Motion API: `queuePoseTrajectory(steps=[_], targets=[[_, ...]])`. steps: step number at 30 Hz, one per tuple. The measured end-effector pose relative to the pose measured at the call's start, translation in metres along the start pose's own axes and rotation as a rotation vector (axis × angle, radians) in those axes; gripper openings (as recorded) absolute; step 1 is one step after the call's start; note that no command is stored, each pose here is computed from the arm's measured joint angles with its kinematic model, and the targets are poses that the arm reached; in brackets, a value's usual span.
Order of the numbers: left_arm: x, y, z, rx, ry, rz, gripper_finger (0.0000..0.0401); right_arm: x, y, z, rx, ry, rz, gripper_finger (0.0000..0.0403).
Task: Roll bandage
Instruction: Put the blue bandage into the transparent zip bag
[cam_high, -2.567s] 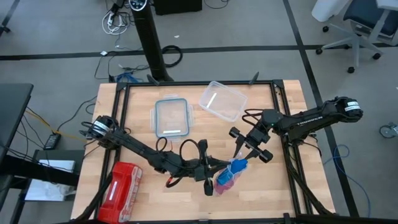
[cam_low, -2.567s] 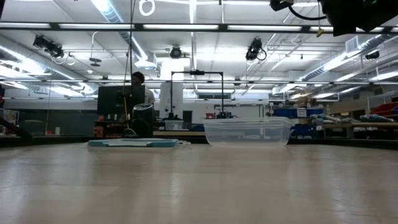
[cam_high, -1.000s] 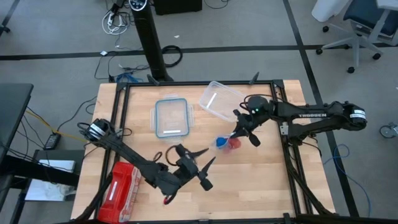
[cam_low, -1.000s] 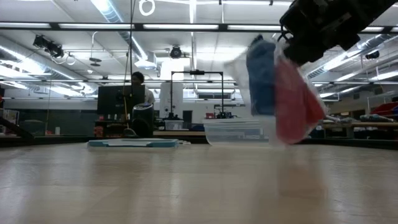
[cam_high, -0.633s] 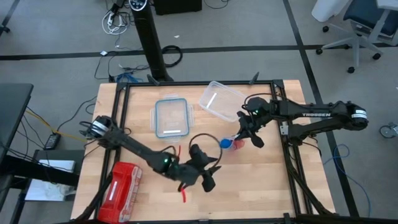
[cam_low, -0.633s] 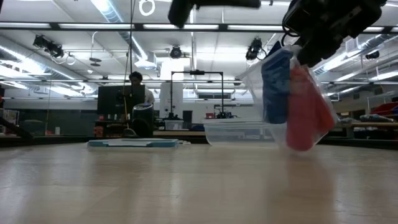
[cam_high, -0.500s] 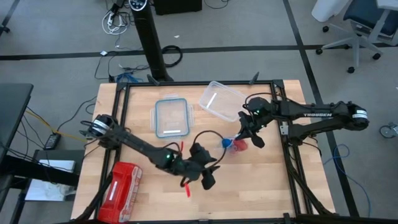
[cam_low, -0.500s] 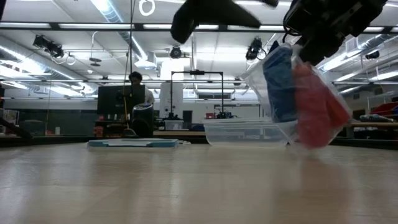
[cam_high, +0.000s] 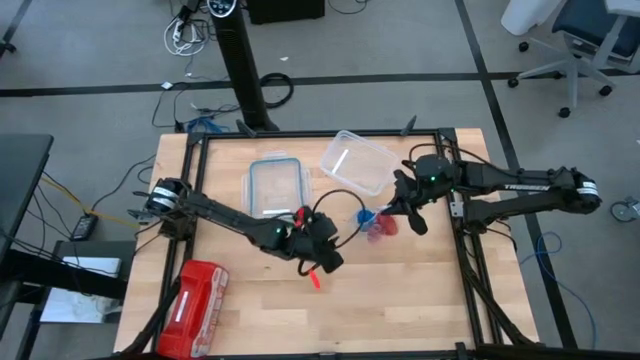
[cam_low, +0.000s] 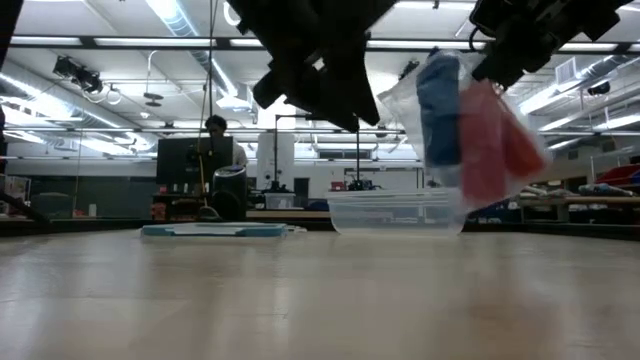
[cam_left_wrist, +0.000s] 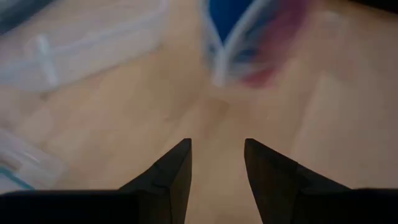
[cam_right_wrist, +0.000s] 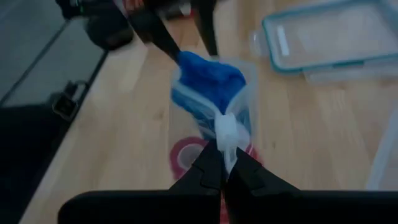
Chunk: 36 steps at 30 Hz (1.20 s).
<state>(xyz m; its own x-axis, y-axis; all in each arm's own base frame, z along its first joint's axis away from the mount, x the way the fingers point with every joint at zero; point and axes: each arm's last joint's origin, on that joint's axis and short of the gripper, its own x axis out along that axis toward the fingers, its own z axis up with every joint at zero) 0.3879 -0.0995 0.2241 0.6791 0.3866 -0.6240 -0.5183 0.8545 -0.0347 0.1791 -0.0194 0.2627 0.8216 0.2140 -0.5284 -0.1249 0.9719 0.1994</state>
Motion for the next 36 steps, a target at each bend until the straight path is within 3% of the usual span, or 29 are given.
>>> queuePoseTrajectory(steps=[13,22,29,36], targets=[[0.021,0.018,0.022,0.240,-0.037,-0.062,0.0151,-0.015,0.003,0.006,-0.004,-0.101,-0.036,0.0000],[0.050,0.042,0.022,0.165,-0.210,-0.302,0.0151,-0.038,0.002,-0.004,0.032,-0.088,-0.113,0.0000],[0.055,0.054,0.021,0.149,-0.389,-0.306,0.0151,-0.045,0.004,-0.004,0.020,-0.123,-0.121,0.0000],[0.057,0.060,0.024,0.134,-0.428,-0.274,0.0151,-0.044,0.003,-0.004,0.015,-0.121,-0.127,0.0000]])
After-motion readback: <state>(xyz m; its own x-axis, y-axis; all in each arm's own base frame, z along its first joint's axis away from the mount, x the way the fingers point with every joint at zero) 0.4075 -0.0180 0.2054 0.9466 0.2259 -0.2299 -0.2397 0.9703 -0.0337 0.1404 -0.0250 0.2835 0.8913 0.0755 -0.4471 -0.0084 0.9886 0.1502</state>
